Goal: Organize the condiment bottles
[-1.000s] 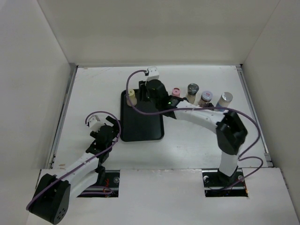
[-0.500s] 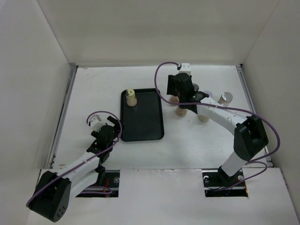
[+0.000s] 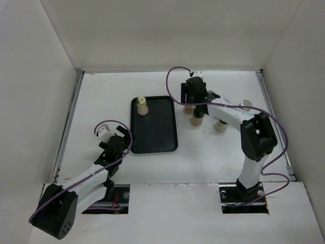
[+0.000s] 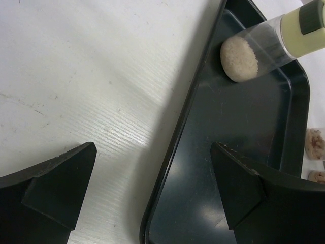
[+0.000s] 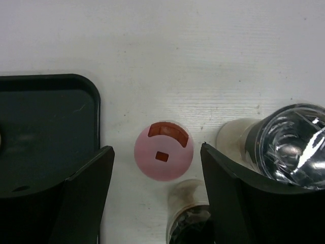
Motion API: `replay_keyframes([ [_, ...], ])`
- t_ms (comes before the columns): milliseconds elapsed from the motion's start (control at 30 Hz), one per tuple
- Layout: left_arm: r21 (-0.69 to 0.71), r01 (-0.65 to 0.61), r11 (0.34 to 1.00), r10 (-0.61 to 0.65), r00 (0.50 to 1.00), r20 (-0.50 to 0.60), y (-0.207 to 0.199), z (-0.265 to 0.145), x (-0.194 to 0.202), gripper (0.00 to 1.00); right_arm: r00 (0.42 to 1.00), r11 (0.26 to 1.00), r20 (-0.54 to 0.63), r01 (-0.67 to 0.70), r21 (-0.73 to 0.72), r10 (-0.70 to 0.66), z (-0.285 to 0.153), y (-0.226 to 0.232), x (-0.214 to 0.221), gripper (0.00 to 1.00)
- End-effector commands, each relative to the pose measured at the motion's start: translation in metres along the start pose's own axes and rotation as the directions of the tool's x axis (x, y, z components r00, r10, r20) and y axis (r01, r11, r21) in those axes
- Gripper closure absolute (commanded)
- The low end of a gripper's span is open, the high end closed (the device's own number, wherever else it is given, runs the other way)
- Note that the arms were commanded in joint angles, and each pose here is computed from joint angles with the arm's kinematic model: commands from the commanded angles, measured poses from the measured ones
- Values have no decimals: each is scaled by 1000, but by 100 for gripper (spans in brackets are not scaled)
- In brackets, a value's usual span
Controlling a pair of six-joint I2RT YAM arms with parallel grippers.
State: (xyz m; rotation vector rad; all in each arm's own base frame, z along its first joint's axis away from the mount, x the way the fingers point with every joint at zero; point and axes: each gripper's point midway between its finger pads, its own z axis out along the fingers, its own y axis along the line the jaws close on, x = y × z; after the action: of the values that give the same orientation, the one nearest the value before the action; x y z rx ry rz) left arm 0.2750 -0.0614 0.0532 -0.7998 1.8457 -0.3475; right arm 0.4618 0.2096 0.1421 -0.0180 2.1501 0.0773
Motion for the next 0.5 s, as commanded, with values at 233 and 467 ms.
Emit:
replay_keyframes([
  [233, 44, 18, 999, -19, 999, 26, -14, 1, -8, 0, 999, 1000, 36, -3, -17, 3, 10, 6, -22, 46],
  [467, 49, 16, 999, -17, 999, 29, -15, 1, -8, 0, 958, 995, 280, -31, -97, 57, -38, 29, -90, 57],
])
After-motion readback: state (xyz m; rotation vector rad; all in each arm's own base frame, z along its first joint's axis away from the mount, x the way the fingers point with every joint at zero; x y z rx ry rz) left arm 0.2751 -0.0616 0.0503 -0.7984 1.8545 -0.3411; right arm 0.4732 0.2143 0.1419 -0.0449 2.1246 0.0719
